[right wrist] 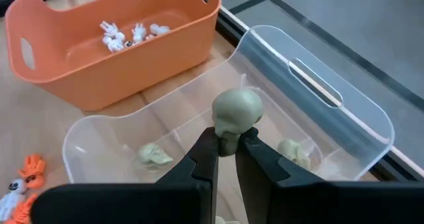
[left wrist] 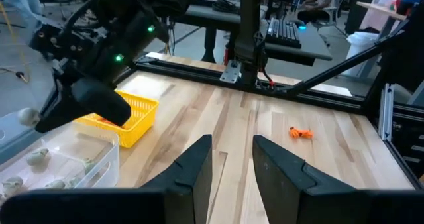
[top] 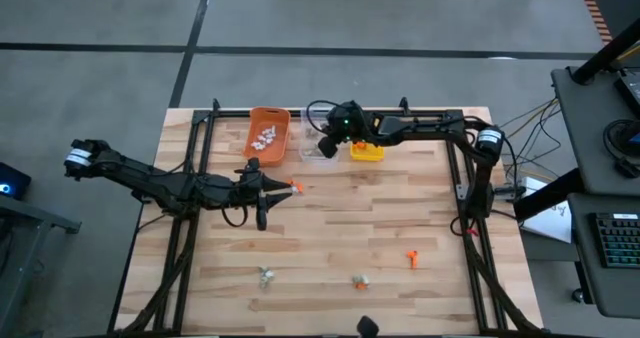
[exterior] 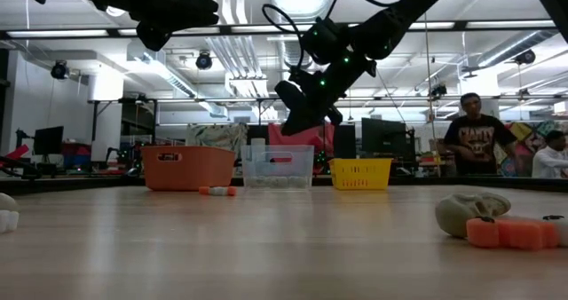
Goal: Sort Halloween decoration
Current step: Put the gray skull toy into the transparent bin, then put the white skeleton toy into the orange bin
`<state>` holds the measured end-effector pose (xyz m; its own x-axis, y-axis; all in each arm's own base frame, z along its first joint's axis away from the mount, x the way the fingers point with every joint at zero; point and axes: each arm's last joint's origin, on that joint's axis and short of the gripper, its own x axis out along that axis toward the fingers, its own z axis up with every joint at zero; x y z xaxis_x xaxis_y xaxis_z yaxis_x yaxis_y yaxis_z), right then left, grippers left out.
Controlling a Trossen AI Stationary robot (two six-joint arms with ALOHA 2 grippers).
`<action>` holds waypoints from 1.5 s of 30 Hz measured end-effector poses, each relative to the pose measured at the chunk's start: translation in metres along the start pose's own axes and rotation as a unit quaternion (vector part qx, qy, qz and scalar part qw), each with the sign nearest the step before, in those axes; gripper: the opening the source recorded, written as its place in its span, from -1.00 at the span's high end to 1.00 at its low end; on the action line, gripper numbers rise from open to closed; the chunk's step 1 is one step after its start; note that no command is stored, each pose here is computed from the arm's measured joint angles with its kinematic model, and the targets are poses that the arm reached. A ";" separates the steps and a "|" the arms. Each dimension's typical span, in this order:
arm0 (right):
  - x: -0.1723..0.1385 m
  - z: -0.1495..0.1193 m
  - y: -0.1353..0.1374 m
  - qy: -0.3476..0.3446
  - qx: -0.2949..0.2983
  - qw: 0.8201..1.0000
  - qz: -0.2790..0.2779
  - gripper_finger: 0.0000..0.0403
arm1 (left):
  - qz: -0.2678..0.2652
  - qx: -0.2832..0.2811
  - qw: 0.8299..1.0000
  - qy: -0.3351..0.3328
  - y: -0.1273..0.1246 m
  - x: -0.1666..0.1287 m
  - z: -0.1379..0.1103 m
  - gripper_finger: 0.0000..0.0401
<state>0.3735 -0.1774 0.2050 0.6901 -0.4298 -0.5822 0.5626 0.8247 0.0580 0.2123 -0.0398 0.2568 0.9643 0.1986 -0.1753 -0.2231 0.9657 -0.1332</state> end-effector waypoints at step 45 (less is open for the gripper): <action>-0.046 -0.009 0.114 -0.021 -0.094 0.988 0.124 0.41 | 0.026 -0.079 0.996 0.038 0.003 0.000 -0.009 0.54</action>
<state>0.4018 -0.0604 0.2305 0.8163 -0.2170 -0.5353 0.2817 0.9586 0.0409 0.2102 -0.0387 0.2476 0.9387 0.2282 -0.2584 -0.2976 0.9148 -0.2730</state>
